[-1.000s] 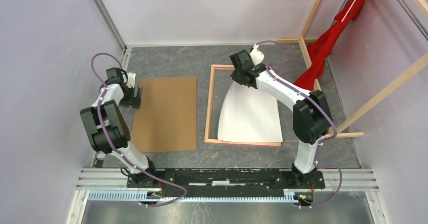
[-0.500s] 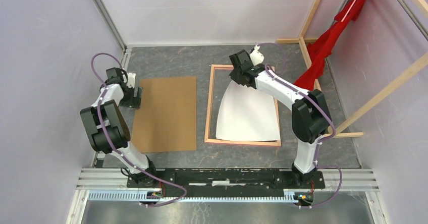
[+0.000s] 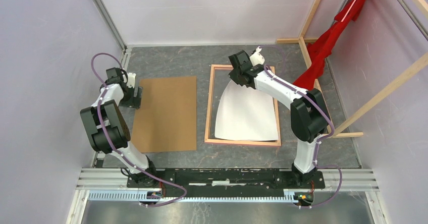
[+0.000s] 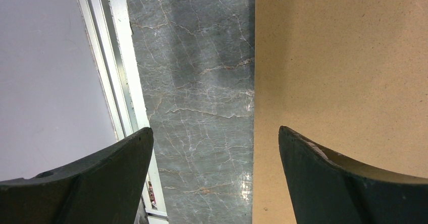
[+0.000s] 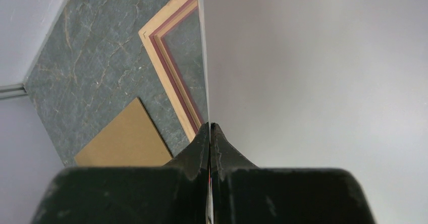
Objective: Put the photo into the frame
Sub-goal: Turn over the photo from the photo frame.
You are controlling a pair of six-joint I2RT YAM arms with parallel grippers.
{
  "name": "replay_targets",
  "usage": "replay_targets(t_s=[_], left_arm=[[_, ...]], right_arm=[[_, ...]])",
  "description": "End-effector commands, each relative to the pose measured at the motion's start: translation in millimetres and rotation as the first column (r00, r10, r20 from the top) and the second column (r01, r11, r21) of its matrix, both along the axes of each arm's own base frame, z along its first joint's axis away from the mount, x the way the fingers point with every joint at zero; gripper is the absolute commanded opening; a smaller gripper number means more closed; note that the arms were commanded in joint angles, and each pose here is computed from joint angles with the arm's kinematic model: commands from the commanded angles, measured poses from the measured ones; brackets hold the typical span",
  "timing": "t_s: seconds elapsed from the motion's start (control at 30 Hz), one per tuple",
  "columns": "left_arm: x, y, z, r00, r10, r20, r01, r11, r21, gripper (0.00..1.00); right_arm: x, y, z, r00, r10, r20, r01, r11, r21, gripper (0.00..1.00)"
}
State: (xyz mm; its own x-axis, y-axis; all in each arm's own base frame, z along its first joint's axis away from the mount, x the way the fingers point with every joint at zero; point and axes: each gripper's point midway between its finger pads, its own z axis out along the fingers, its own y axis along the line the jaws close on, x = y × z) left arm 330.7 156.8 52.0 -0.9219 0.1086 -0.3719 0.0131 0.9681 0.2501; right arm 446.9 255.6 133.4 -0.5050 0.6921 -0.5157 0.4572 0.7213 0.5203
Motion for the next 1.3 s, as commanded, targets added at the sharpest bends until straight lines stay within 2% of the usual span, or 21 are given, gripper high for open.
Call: replay_targets(t_s=[0.0,0.2,0.43,0.73,1.27], left_arm=[[0.8,1.3,7.9,0.999,-0.051,0.01,0.051,0.998,0.026,1.0],[-0.3,0.1,8.1,0.998,-0.056,0.01,0.056,0.998,0.027,1.0],[-1.1,-0.4,4.7,0.998,-0.058,0.002,0.058,0.998,0.023,1.0],[-0.3,-0.2,4.6,0.998,-0.059,0.001,0.059,0.998,0.023,1.0],[-1.1,0.6,4.1,0.998,-0.059,-0.004,0.059,0.998,0.026,1.0]], right_arm=[[5.5,-6.2,22.7,0.994,-0.093,0.054,0.091,0.995,0.044,0.0],[6.0,-16.1,20.3,0.986,-0.155,0.062,0.153,0.987,0.044,0.0],[4.1,-21.6,13.4,0.988,-0.137,0.07,0.137,0.991,0.0,0.0],[16.6,0.5,2.8,0.999,0.024,0.045,-0.021,0.998,-0.06,0.0],[11.2,2.1,-17.6,0.989,0.149,-0.008,-0.148,0.976,-0.157,0.0]])
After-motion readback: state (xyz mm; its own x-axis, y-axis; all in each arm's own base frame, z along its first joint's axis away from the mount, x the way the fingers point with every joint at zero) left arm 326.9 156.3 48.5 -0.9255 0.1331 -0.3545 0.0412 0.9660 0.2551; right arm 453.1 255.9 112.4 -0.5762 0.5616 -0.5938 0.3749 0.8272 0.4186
